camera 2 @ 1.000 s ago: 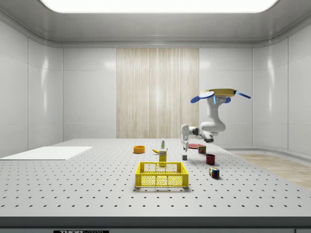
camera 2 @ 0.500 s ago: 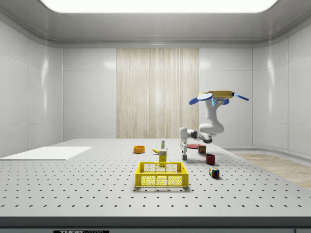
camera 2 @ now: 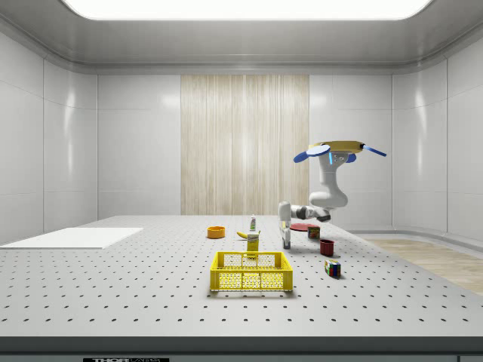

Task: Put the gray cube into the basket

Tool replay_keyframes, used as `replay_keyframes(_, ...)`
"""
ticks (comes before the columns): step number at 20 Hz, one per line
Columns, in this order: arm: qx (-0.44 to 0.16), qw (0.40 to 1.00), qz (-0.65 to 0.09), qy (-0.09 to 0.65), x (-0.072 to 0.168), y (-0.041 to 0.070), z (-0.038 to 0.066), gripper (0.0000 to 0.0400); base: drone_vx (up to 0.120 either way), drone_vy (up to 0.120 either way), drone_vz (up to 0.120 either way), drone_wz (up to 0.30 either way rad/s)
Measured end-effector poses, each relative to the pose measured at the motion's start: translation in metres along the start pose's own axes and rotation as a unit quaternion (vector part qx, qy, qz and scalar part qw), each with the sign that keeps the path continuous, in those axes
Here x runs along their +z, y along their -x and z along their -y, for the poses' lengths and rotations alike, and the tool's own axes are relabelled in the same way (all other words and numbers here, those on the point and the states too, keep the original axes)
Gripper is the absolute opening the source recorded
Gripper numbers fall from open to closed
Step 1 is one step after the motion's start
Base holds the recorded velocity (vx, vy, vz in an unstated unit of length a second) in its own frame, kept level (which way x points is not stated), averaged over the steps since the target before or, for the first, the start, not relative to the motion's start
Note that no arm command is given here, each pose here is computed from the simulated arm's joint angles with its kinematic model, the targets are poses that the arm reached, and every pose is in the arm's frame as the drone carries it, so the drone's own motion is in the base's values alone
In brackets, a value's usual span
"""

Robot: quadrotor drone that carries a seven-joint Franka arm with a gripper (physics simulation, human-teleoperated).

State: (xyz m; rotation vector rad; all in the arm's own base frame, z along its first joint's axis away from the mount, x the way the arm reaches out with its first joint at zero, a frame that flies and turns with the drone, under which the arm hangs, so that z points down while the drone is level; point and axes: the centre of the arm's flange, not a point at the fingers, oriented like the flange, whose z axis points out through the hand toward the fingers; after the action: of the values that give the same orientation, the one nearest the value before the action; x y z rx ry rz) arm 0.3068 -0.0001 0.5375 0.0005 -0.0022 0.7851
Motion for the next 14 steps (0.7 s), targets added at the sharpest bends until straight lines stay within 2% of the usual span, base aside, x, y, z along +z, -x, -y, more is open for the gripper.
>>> replay_keyframes(2, 0.000, 1.000, 0.000, 0.000, 0.0019, 0.0000, 0.0000, 0.0315, 0.000, 0.000, 0.000, 0.000)
replay_keyframes(5, 0.000, 1.000, 0.000, 0.000, 0.0036, 0.0000, 0.0000, 0.0281, 0.000, 0.000, 0.000, 0.000)
replay_keyframes(14, 0.000, 1.000, 0.000, 0.000, -0.0028, 0.0000, -0.0001, 0.0253, 0.000, 0.000, 0.000, 0.000)
